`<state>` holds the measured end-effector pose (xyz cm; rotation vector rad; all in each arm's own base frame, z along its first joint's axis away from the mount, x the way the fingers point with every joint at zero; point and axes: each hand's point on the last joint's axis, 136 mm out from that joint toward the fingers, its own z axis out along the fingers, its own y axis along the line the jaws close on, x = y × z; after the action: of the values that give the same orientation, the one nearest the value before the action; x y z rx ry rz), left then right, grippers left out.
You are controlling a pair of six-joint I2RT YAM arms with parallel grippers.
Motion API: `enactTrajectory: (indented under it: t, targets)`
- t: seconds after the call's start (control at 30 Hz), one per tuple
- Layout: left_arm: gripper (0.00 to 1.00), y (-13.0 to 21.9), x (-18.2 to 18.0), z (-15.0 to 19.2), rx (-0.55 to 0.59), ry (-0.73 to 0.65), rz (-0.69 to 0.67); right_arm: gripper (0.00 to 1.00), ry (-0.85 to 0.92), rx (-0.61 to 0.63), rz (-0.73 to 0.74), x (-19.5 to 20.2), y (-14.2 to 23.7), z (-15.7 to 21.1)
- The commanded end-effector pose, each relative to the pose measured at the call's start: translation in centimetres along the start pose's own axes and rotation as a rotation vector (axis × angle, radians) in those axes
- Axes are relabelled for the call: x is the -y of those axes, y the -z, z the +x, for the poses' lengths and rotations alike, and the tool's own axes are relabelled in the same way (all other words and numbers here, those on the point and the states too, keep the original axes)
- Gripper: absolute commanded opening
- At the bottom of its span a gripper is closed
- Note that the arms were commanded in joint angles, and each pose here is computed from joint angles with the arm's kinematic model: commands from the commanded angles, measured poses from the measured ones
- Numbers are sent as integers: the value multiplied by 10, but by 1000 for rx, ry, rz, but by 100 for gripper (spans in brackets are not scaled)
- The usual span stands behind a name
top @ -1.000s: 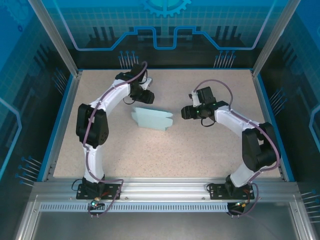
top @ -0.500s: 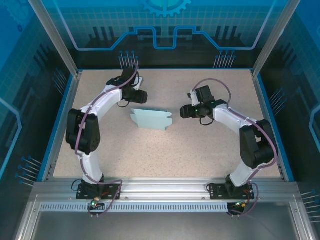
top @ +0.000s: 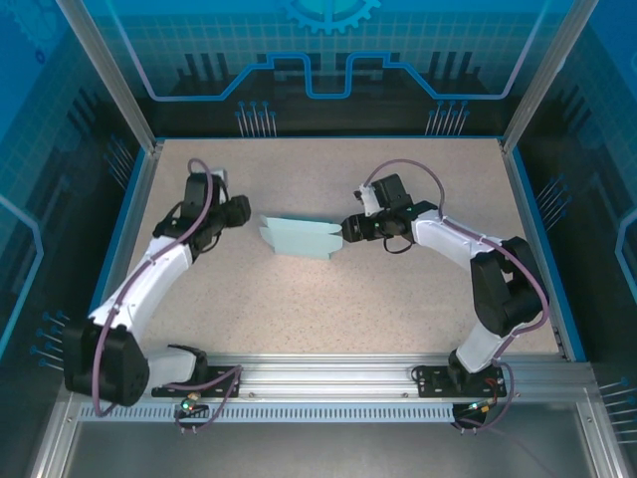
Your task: Fold the paper box
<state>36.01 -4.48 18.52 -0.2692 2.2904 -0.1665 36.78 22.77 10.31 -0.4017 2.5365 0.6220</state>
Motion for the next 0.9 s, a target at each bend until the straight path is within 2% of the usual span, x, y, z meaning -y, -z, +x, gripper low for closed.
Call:
enactTrajectory:
  t: [0.0, 0.1, 0.2, 0.43, 0.87]
  targets:
    - [57, 6, -14, 28, -27, 68, -29, 62, 1, 2, -47, -12, 2, 3]
    - [55, -2, -6, 59, -116, 114, 38, 62, 2, 4, -46, -12, 5, 5]
    - [54, -14, 10, 74, -143, 155, 125, 62, 0, 3, -54, -14, 4, 7]
    - [53, -41, 37, 73, -160, 178, 204, 61, -5, -2, -60, -16, 6, 14]
    - [53, -74, 59, 62, -168, 180, 240, 61, -32, 8, -82, -18, 9, 25]
